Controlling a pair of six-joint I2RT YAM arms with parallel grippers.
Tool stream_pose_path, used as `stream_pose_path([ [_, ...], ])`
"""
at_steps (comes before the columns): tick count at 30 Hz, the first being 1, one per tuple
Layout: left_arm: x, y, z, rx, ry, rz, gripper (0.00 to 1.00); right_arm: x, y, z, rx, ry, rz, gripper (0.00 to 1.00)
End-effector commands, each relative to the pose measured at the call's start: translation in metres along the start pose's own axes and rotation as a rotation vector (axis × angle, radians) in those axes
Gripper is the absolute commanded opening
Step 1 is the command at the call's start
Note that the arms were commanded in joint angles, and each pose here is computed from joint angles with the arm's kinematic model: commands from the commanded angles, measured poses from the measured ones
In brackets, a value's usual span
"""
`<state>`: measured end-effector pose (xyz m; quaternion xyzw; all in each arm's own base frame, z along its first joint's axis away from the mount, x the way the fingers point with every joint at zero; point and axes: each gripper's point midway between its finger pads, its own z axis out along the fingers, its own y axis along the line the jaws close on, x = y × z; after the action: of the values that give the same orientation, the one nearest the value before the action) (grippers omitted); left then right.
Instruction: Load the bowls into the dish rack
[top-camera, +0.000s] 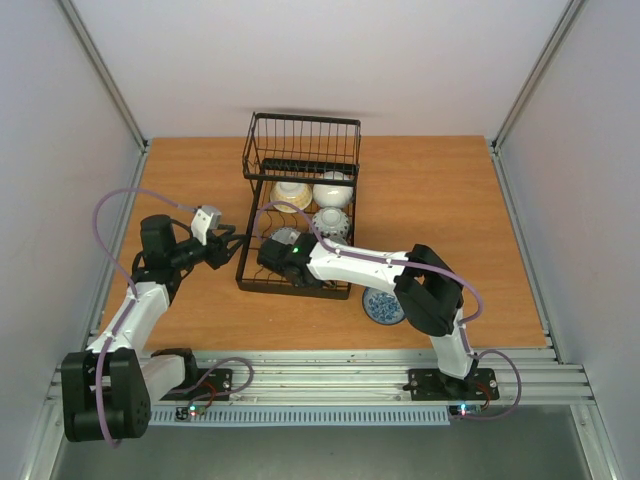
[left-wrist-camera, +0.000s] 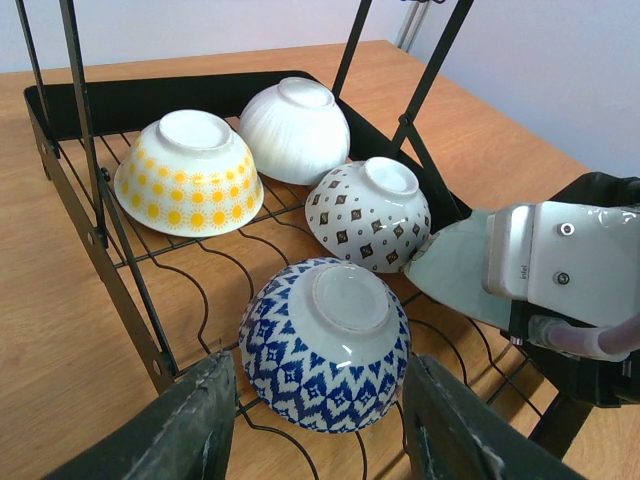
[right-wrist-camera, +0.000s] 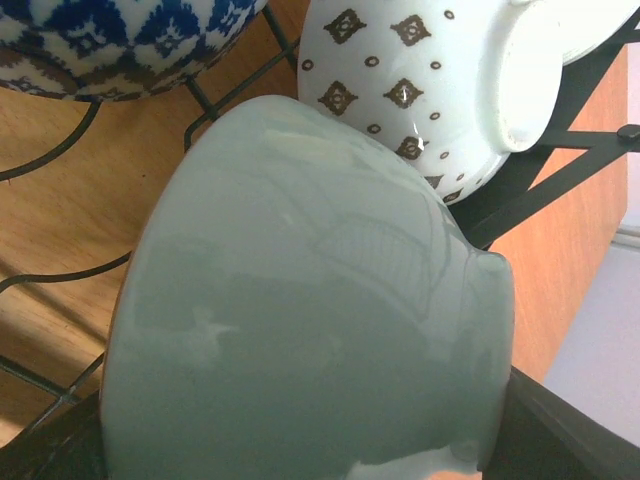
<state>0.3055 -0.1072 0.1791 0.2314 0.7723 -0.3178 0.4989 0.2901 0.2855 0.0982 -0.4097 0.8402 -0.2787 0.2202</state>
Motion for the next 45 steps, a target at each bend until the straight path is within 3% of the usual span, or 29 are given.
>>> stream_pose_path([
  [1,-0.006,0.002,0.0,-0.006,-0.029,0.037,0.47,-0.003,-0.013,-0.008,0.066,-0.017,0.029,0.58],
  [2,-0.006,0.002,0.0,-0.004,-0.029,0.036,0.48,-0.004,-0.012,-0.01,0.065,-0.026,0.032,0.67],
  [4,-0.006,0.002,0.0,-0.003,-0.027,0.034,0.47,-0.005,-0.012,-0.013,0.057,-0.044,0.044,0.95],
  [5,-0.006,0.002,0.0,-0.003,-0.028,0.035,0.47,-0.006,-0.012,-0.014,0.048,-0.052,0.05,0.98],
  [45,-0.005,0.0,-0.001,0.002,-0.025,0.039,0.48,-0.008,0.025,-0.02,-0.18,-0.107,0.092,0.99],
])
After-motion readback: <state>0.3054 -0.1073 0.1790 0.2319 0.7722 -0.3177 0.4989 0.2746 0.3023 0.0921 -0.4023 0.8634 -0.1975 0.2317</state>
